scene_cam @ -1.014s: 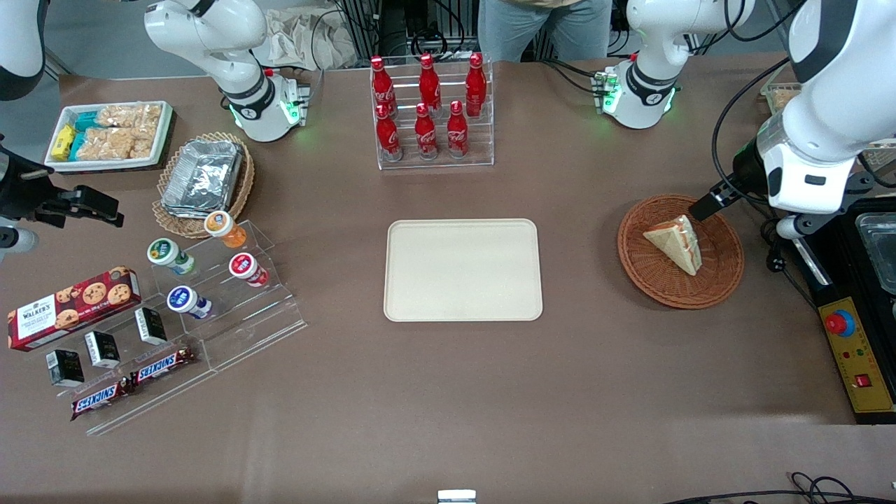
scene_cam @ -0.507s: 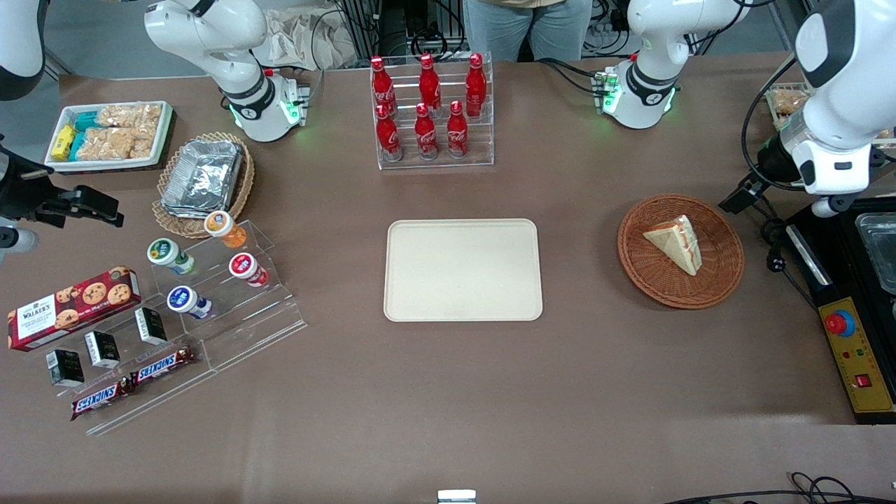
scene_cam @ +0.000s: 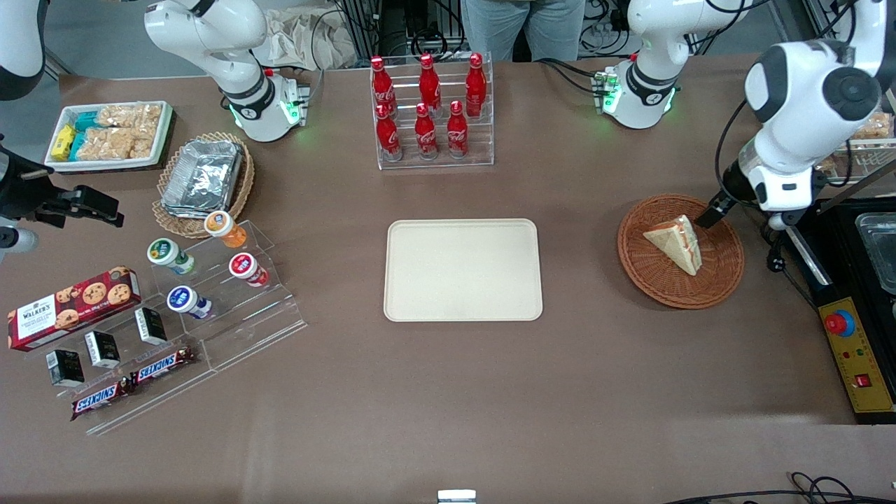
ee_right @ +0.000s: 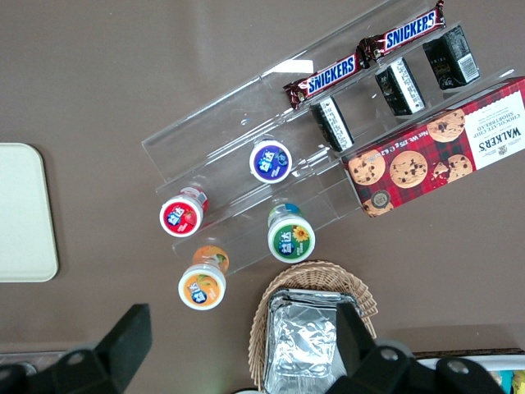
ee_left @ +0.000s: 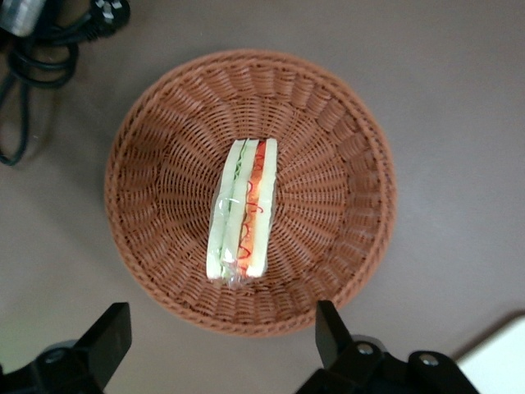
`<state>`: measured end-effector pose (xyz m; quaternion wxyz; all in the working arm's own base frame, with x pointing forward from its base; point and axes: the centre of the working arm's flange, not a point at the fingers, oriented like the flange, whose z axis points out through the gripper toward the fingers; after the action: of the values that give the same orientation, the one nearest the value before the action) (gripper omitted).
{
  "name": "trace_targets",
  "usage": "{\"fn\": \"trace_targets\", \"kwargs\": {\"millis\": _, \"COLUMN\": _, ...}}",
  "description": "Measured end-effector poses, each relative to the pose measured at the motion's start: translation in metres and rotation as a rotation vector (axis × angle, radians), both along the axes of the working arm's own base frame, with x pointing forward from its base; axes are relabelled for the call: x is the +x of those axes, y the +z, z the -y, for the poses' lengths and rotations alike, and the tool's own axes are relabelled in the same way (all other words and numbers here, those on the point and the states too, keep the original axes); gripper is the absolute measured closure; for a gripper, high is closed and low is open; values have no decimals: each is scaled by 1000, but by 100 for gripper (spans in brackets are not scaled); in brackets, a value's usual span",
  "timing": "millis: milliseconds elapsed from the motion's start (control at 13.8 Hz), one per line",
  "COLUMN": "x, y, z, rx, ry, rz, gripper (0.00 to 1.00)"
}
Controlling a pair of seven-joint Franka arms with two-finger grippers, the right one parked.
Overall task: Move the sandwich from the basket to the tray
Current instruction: 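Lower the left gripper onto the sandwich and close its fingers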
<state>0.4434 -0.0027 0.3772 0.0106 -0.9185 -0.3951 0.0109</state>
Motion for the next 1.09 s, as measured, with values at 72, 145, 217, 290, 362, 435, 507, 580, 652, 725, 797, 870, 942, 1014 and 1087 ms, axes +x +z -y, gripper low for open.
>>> {"fn": "trace_targets", "kwargs": {"millis": 72, "x": -3, "y": -17, "z": 0, "rx": -1, "ry": 0, "rz": 2, "gripper": 0}}
{"fn": "trace_targets", "kwargs": {"millis": 145, "x": -5, "y": -32, "z": -1, "rx": -3, "ry": 0, "rz": 9, "gripper": 0}}
{"fn": "trace_targets", "kwargs": {"millis": 217, "x": -8, "y": -45, "z": -1, "rx": -4, "ry": 1, "rz": 15, "gripper": 0}}
{"fn": "trace_targets", "kwargs": {"millis": 290, "x": -10, "y": -56, "z": -1, "rx": -6, "ry": 1, "rz": 15, "gripper": 0}}
{"fn": "trace_targets", "kwargs": {"millis": 362, "x": -11, "y": -65, "z": -1, "rx": -7, "ry": 1, "rz": 11, "gripper": 0}}
{"fn": "trace_targets", "kwargs": {"millis": 435, "x": -11, "y": -73, "z": -1, "rx": -9, "ry": 0, "rz": 10, "gripper": 0}}
{"fn": "trace_targets", "kwargs": {"millis": 507, "x": -10, "y": -81, "z": 0, "rx": -11, "ry": -1, "rz": 10, "gripper": 0}}
{"fn": "trace_targets", "kwargs": {"millis": 580, "x": -9, "y": -88, "z": 0, "rx": -13, "ry": -1, "rz": 13, "gripper": 0}}
{"fn": "trace_targets", "kwargs": {"millis": 652, "x": -9, "y": -95, "z": 0, "rx": -15, "ry": -1, "rz": 17, "gripper": 0}}
{"fn": "trace_targets", "kwargs": {"millis": 725, "x": -10, "y": -102, "z": 0, "rx": -17, "ry": -1, "rz": 20, "gripper": 0}}
{"fn": "trace_targets", "kwargs": {"millis": 797, "x": -10, "y": -109, "z": 0, "rx": -19, "ry": -1, "rz": 20, "gripper": 0}}
{"fn": "trace_targets", "kwargs": {"millis": 870, "x": -10, "y": -116, "z": 0, "rx": -21, "ry": -1, "rz": 19, "gripper": 0}}
{"fn": "trace_targets", "kwargs": {"millis": 942, "x": -10, "y": -123, "z": 1, "rx": -23, "ry": -2, "rz": 17, "gripper": 0}}
{"fn": "trace_targets", "kwargs": {"millis": 1014, "x": -10, "y": -130, "z": 2, "rx": -25, "ry": -4, "rz": 10, "gripper": 0}}
{"fn": "trace_targets", "kwargs": {"millis": 1087, "x": -11, "y": -137, "z": 3, "rx": -27, "ry": -6, "rz": 2, "gripper": 0}}
